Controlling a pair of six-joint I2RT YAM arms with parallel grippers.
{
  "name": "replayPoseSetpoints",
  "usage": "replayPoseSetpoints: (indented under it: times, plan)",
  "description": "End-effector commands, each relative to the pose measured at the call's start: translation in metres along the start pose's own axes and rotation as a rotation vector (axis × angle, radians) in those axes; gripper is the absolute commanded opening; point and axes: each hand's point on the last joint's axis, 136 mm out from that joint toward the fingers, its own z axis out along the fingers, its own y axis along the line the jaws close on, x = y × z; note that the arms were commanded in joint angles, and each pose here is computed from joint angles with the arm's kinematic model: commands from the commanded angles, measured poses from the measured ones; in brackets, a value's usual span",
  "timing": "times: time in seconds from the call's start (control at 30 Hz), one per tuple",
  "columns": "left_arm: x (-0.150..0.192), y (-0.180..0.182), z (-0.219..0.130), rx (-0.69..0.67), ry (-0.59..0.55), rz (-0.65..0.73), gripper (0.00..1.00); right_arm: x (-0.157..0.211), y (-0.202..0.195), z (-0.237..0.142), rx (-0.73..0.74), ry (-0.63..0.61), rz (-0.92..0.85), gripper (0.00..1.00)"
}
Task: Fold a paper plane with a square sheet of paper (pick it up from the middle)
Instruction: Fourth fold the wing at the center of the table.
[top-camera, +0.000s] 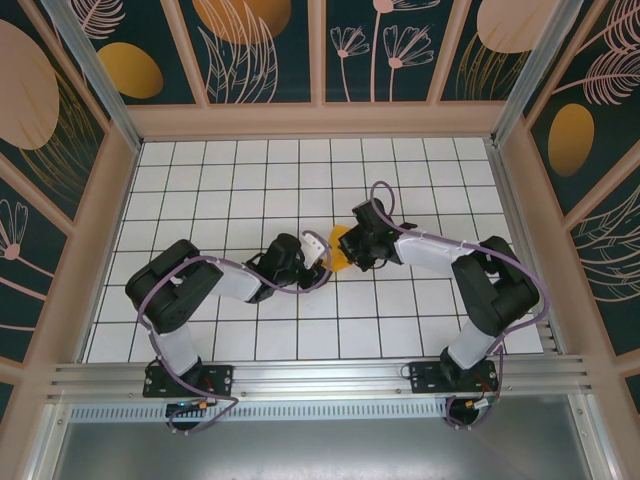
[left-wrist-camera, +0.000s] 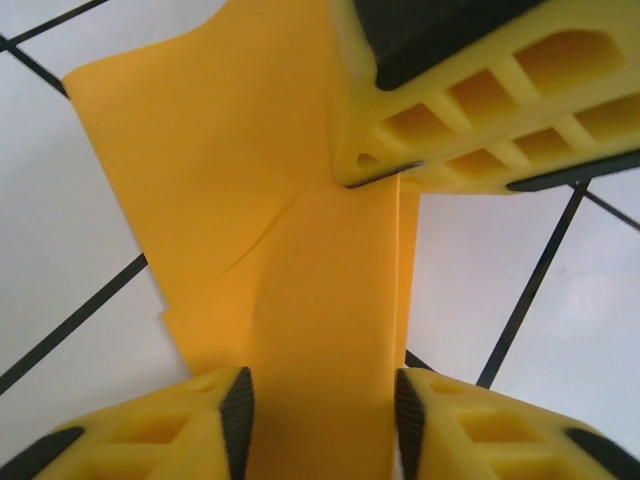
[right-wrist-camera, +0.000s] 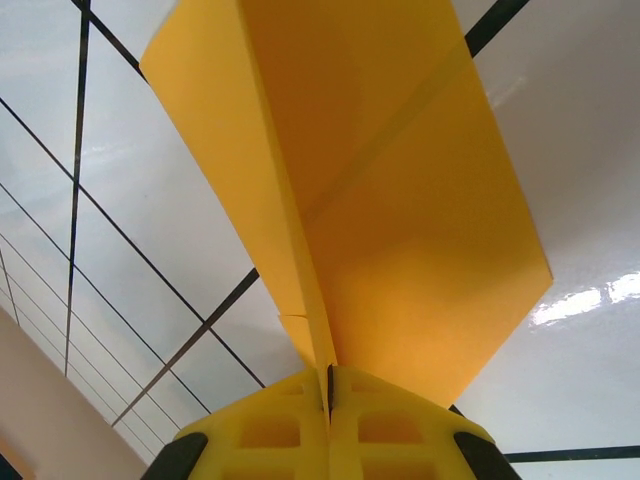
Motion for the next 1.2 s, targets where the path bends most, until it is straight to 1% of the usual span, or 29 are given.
replayPoseSetpoints:
  times: [0.0,0.03,0.17,0.3,0.37,0.43,0.47,0.5,0.67,0.77,0.87,0.97,1.17]
  plan:
    - [-0.022,-0.003,0.005,0.016,-0.064,0.063,0.36,-0.001,0.002,-0.001,0.014,0.016,0.025,0.00]
    - [-0.022,-0.004,0.005,0.016,-0.066,0.063,0.34,0.000,0.002,-0.002,0.013,0.015,0.024,0.00]
    - [-0.023,-0.003,0.007,0.014,-0.062,0.053,0.24,-0.003,0.003,-0.005,0.009,0.014,0.012,0.12]
    - [-0.020,-0.002,0.006,0.009,-0.061,0.019,0.21,-0.011,0.007,-0.014,-0.010,-0.009,-0.062,0.34]
    - [-0.019,-0.003,0.006,0.013,-0.063,-0.020,0.19,-0.017,0.012,-0.021,-0.039,-0.028,-0.146,0.43]
    - [-0.019,-0.002,0.004,0.013,-0.071,-0.071,0.18,-0.013,0.018,-0.027,-0.074,-0.020,-0.251,0.51]
    - [-0.019,0.000,0.004,0.005,-0.076,-0.100,0.18,-0.024,0.020,-0.032,-0.093,-0.035,-0.280,0.52]
    - [-0.019,-0.001,0.003,0.006,-0.080,-0.130,0.17,-0.026,0.019,-0.035,-0.098,-0.038,-0.311,0.53]
    - [-0.022,-0.001,-0.001,0.016,-0.107,-0.256,0.17,-0.024,0.011,-0.043,-0.183,-0.028,-0.445,0.54]
    - [-0.021,-0.003,-0.001,0.028,-0.110,-0.308,0.17,-0.017,0.011,-0.045,-0.236,-0.005,-0.507,0.54]
    - [-0.021,-0.007,0.001,0.056,-0.103,-0.332,0.17,-0.011,0.013,-0.041,-0.263,0.029,-0.552,0.54]
    - [-0.019,-0.010,0.002,0.072,-0.090,-0.347,0.17,-0.007,0.015,-0.032,-0.259,0.069,-0.594,0.50]
    - [-0.014,-0.013,0.010,0.094,-0.043,-0.356,0.14,-0.009,0.014,-0.023,-0.247,0.073,-0.676,0.45]
